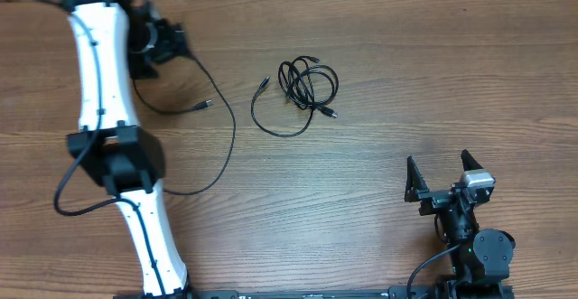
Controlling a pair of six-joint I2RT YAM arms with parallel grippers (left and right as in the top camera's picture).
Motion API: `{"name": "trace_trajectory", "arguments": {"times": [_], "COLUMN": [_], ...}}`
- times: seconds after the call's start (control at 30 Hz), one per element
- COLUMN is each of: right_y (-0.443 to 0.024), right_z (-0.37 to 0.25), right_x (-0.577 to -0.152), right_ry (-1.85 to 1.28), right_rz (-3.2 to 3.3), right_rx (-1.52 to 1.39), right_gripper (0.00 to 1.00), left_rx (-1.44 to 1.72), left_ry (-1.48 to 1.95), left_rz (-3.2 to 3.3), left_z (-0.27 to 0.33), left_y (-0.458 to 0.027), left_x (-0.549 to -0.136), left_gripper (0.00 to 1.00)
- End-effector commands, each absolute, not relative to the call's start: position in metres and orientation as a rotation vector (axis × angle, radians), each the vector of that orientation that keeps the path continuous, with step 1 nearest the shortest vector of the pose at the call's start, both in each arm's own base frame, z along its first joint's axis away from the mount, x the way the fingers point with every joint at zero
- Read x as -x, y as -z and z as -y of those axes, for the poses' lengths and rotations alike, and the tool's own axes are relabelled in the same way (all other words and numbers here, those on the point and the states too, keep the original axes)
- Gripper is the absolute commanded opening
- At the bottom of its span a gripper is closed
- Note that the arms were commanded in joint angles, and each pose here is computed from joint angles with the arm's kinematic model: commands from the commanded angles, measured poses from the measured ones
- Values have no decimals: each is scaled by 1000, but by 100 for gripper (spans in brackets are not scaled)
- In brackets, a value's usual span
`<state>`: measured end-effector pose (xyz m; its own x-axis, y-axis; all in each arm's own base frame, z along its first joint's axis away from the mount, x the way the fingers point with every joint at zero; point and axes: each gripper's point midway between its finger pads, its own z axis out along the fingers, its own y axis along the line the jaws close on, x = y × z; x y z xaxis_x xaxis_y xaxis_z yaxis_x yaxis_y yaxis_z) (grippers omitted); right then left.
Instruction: Untangle cables
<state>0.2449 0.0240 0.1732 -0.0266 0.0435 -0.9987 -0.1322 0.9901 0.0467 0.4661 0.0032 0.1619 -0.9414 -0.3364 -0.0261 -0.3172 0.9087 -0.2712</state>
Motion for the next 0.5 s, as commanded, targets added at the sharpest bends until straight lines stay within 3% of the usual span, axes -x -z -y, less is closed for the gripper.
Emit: {"name": "trace_trajectory", "arguments": {"times": [0.0, 0.4, 0.47], "right_y": [-170, -170, -170], "right_z": [-23, -23, -23], "right_x": [-246, -246, -246], "right_ry": [-131, -131, -131], "right_rz": [-1595, -1595, -1595], "right_rx": [68, 68, 68], "right_gripper": [100, 100, 100], "left_rx": [457, 415, 396], "left_ry": [392, 204, 159], "left_rz": [-3016, -3061, -3071], "left_z": [35, 106, 114], "left_y": [-167, -157, -153], "left_x": [-464, -451, -448], "left_gripper": [100, 100, 96]}}
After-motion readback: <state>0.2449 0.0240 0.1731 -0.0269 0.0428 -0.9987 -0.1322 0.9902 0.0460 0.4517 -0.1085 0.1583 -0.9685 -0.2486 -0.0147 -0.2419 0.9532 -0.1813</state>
